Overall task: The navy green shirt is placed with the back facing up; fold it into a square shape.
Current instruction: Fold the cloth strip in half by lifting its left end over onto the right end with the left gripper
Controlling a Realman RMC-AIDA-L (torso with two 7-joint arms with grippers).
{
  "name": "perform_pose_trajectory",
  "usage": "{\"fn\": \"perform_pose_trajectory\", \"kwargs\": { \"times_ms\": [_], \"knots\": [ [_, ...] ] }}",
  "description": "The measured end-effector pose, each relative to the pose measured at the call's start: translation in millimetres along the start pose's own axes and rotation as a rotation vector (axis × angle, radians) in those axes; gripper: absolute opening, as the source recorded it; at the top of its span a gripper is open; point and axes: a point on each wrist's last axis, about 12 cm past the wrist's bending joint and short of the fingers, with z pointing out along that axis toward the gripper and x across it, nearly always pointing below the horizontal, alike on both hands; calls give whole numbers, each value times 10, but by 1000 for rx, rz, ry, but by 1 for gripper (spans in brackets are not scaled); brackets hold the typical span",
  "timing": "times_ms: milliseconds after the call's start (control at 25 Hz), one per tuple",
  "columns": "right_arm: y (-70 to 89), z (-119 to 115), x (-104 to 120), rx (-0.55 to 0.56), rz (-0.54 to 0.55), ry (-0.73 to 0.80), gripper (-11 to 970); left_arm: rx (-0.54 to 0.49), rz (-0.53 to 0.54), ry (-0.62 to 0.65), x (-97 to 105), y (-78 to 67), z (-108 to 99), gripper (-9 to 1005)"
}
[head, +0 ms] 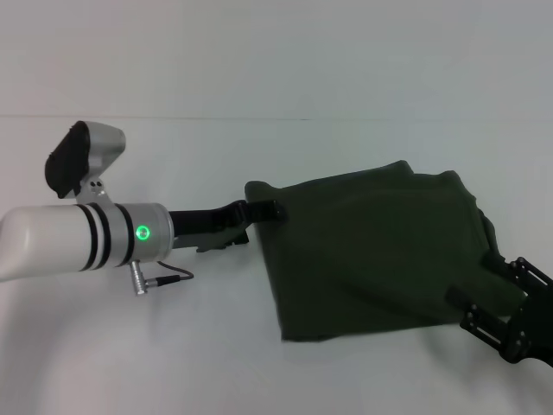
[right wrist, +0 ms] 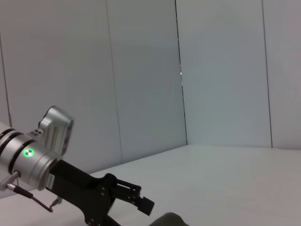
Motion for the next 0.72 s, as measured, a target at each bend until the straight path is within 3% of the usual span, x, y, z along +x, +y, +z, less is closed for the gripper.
{"fn": "perform_pose_trajectory", "kwargs": {
  "times_ms": [720],
  "knots": [
    [9, 34, -39, -24, 1, -24, 771, -6, 6, 82, 171, -89, 193, 938]
  ]
}}
